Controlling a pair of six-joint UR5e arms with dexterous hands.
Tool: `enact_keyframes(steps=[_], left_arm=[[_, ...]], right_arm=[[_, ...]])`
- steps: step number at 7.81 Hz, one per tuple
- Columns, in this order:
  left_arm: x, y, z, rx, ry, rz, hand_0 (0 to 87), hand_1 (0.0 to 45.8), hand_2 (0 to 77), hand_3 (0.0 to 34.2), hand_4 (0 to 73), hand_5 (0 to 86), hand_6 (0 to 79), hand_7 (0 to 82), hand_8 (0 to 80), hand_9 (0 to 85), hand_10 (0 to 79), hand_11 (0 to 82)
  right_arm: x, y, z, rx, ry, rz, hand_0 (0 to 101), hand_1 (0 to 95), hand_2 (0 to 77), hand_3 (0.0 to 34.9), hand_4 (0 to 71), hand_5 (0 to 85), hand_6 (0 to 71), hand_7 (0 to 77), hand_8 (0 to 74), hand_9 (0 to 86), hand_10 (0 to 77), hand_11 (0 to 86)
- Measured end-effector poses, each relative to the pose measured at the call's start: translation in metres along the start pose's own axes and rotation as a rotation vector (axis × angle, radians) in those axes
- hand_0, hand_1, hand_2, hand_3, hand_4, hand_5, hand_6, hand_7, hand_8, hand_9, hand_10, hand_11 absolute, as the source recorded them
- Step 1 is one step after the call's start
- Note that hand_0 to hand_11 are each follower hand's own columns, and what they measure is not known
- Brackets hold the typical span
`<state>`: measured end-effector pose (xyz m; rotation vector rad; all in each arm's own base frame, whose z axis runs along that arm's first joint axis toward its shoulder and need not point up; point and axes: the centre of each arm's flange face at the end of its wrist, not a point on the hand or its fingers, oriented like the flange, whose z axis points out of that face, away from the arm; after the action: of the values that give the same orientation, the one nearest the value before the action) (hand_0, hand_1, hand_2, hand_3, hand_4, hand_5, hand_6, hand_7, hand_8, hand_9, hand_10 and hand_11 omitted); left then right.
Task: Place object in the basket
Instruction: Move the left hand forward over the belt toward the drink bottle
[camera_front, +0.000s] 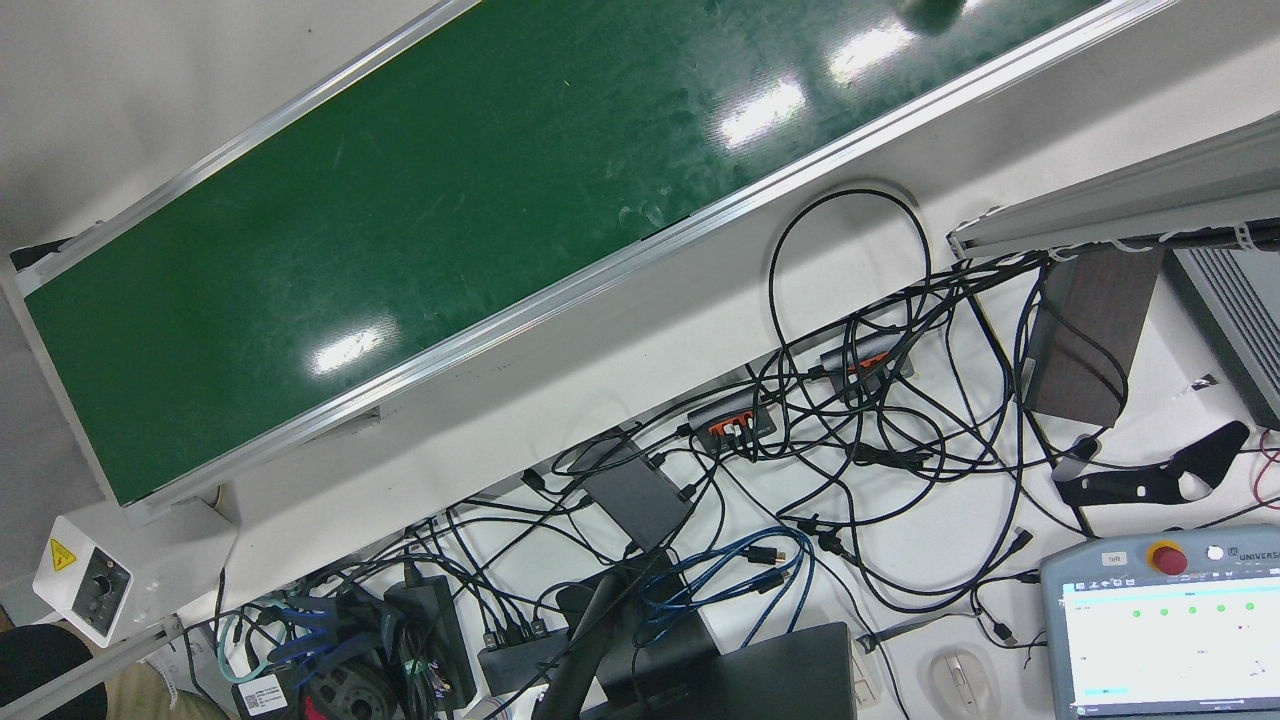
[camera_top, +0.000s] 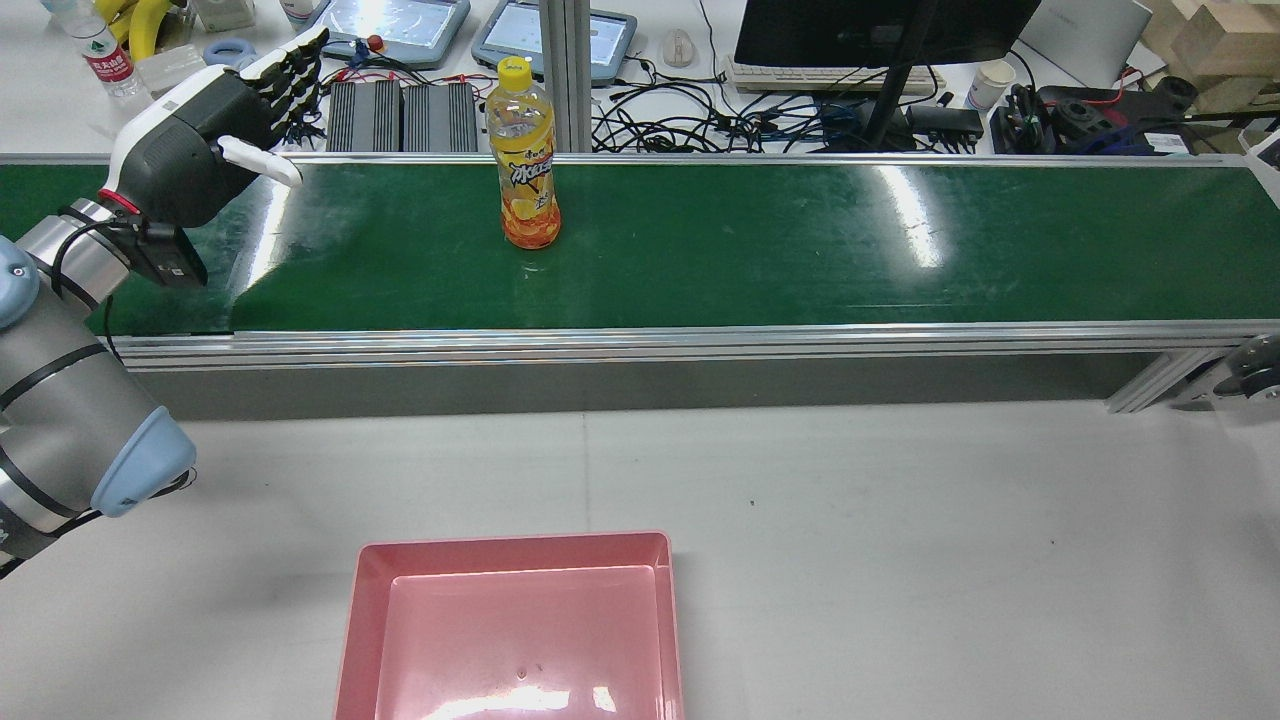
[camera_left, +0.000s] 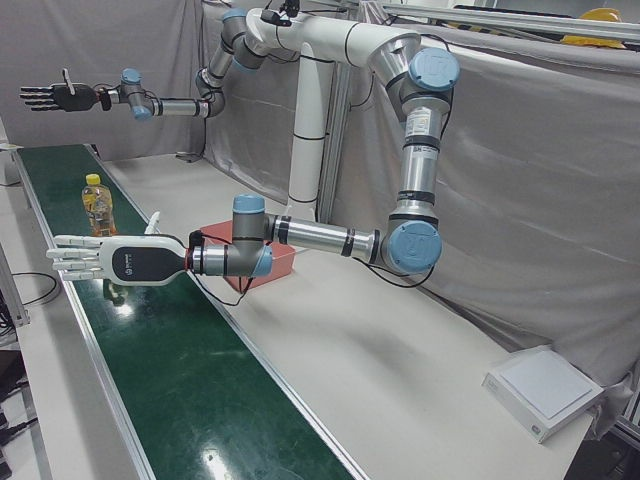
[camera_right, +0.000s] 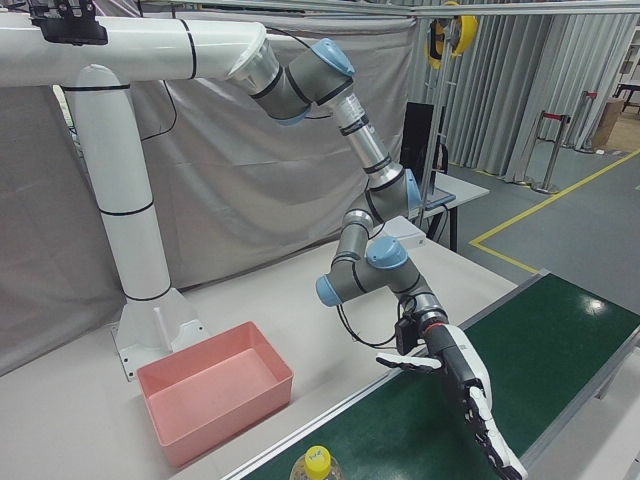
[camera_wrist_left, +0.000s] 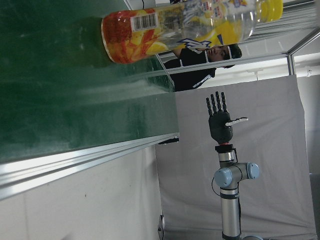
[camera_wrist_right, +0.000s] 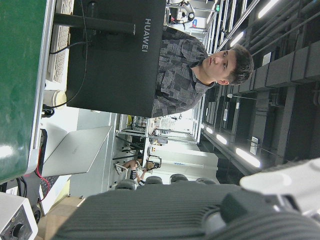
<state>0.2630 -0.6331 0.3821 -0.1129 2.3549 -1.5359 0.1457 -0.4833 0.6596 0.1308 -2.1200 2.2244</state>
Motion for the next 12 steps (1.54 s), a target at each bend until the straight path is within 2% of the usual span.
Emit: enact_keyframes(steps=[6,7,12], left_arm=[[-0.038,0.002,0.003,-0.013,-0.04,-0.018,55.9,2.2,0.0,0.9,8.7,3.3,0.0,0.5,0.5,0.5,0.5,1.6],[-0.044,0.005,0.004,-0.018,-0.047,-0.023,56.1,2.2,0.0,0.0,8.7,3.8,0.0,0.5,0.5,0.5,0.5,1.6],[-0.052,0.017,0.024,-0.039,-0.044,-0.03,56.2,2.2,0.0,0.0,9.3,3.8,0.0,0.5,0.5,0.5,0.5,2.2]], right_arm=[[0.0,0.0,0.0,0.0,0.0,0.0,0,0.0,0.5,0.1,0.0,0.0,0.0,0.5,0.0,0.0,0.0,0.0],[0.0,0.0,0.0,0.0,0.0,0.0,0,0.0,0.5,0.1,0.0,0.0,0.0,0.5,0.0,0.0,0.0,0.0],[0.0,0.0,0.0,0.0,0.0,0.0,0,0.0,0.5,0.0,0.0,0.0,0.0,0.5,0.0,0.0,0.0,0.0]])
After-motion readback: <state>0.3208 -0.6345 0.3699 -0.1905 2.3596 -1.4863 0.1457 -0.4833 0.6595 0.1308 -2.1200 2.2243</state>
